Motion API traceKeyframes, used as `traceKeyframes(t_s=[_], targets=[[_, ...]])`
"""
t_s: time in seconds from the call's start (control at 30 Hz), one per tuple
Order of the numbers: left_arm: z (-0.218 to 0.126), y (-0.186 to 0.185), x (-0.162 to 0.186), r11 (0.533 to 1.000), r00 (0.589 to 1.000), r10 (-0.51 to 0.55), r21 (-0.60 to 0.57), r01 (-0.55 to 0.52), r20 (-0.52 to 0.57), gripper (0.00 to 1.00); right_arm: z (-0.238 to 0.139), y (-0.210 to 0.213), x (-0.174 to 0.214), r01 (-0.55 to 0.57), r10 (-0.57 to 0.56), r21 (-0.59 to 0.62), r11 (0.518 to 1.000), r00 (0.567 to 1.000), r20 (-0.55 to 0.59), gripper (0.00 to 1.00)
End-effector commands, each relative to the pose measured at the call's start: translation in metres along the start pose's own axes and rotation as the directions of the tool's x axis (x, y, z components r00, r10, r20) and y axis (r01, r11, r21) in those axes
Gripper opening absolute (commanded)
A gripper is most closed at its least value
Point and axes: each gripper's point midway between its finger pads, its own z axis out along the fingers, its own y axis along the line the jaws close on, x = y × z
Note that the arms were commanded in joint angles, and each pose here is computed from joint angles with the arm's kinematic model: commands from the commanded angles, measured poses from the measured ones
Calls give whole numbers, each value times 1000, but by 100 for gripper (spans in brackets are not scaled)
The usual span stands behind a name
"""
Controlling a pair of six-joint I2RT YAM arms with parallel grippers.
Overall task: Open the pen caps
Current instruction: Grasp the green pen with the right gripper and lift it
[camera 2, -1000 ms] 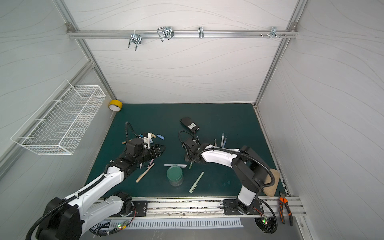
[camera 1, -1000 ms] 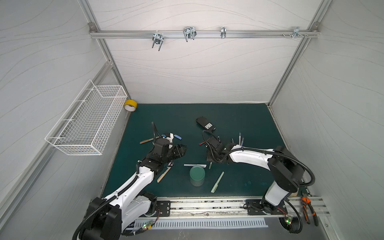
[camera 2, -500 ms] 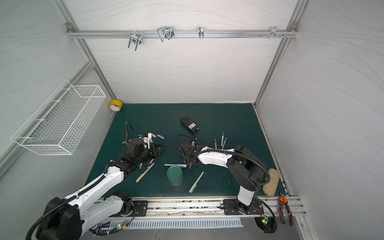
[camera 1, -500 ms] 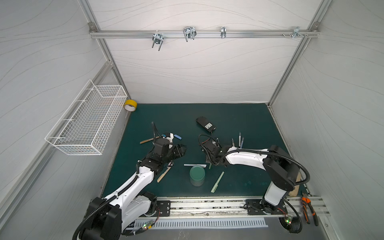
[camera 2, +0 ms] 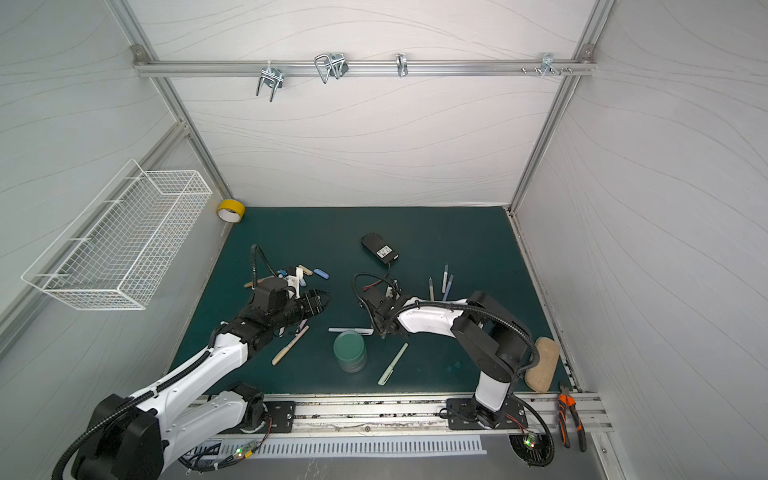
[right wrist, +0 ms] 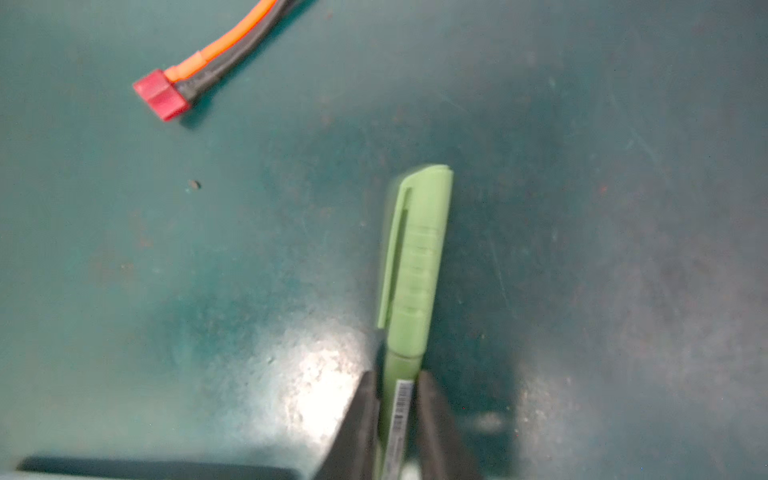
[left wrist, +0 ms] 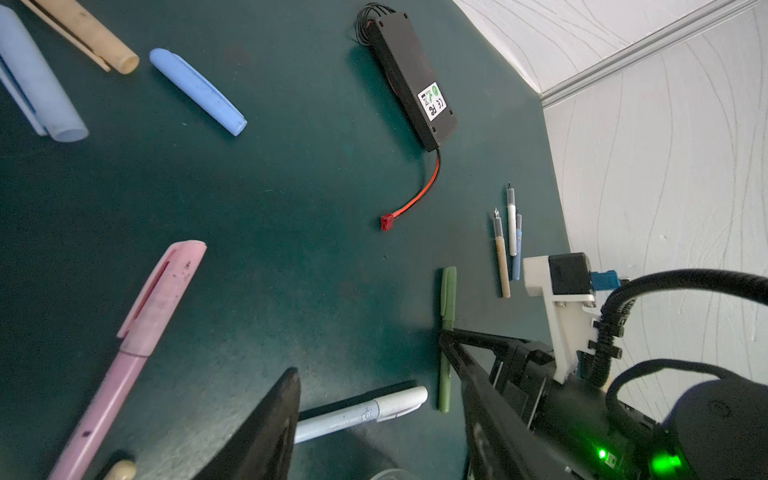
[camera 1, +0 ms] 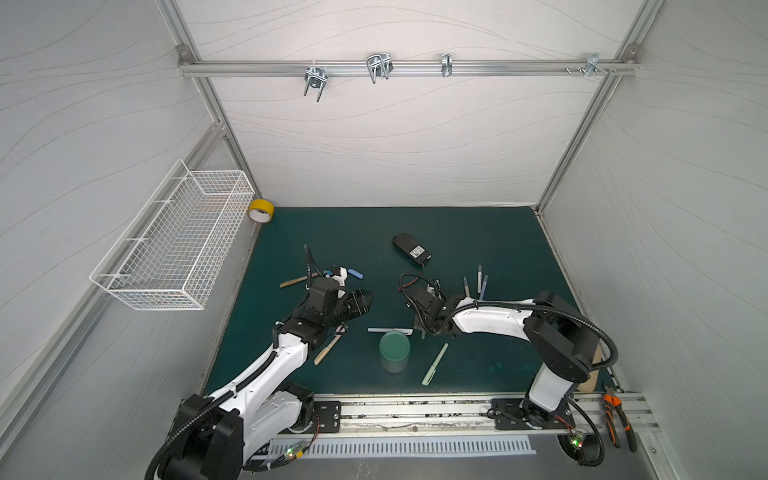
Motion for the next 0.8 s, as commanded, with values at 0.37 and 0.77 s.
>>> traceKeyframes(t_s=[0.37,0.77], targets=[[2,-4,-3,1000,1000,0,16,0,10,62,-21,-9,-6,199,-200,23,980,980,20,5],[-19,-50,-12,964,995,35,258,-56,89,62,-83,7,-66,394,-341,-277,876,913,223,0]])
